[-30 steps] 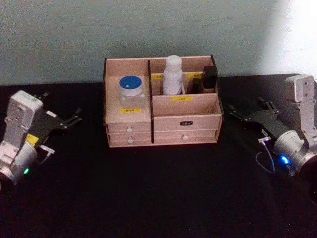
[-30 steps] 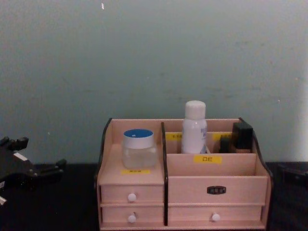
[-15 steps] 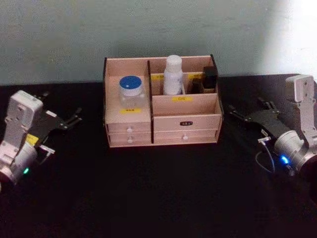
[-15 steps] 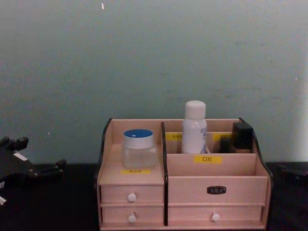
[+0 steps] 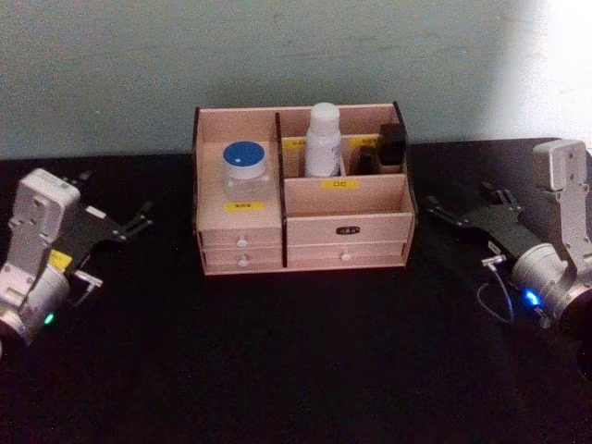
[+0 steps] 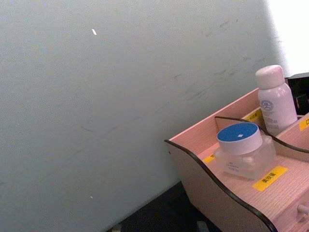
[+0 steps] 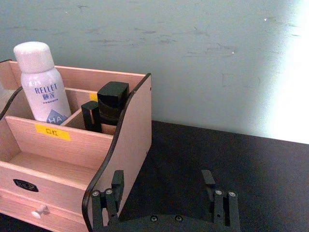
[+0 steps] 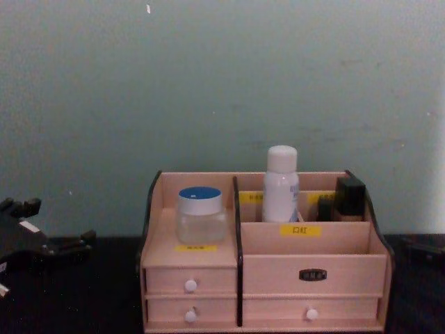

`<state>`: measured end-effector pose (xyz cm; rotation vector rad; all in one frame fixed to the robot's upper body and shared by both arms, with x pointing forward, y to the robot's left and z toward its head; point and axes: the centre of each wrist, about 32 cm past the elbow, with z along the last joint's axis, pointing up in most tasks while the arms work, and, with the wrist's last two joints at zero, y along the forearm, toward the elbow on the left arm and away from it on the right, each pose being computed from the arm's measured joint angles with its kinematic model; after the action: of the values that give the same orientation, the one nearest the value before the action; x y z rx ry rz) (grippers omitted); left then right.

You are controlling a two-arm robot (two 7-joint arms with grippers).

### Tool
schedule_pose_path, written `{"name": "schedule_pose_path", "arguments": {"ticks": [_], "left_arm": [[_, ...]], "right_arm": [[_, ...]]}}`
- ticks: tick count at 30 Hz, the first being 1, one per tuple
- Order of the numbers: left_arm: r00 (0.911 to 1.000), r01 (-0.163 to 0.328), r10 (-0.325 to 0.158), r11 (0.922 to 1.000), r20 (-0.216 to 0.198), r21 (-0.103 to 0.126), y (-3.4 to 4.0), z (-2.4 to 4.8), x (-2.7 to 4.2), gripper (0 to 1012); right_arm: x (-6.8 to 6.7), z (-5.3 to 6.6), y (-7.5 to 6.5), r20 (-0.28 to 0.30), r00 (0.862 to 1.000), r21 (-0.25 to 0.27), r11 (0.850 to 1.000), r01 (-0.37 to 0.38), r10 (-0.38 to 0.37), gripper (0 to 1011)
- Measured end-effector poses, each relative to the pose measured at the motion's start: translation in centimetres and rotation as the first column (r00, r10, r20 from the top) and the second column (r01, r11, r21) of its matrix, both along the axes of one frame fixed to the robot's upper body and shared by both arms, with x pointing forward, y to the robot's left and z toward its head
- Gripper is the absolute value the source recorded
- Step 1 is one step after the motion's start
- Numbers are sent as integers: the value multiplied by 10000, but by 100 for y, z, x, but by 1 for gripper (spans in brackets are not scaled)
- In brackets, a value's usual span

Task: Pick up the facial cleanser and watermelon frost from the table and place them into the tiered storage box.

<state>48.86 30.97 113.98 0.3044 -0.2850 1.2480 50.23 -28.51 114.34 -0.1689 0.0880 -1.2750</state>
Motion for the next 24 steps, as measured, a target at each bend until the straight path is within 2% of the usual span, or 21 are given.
{"name": "schedule_pose_path", "arguments": {"ticks": [24], "left_arm": [[10000, 0, 0, 10000, 0, 0, 0, 0, 0, 1001]], "right_arm": [[0, 0, 0, 0, 10000, -1, 10000, 0, 0, 1002]]}}
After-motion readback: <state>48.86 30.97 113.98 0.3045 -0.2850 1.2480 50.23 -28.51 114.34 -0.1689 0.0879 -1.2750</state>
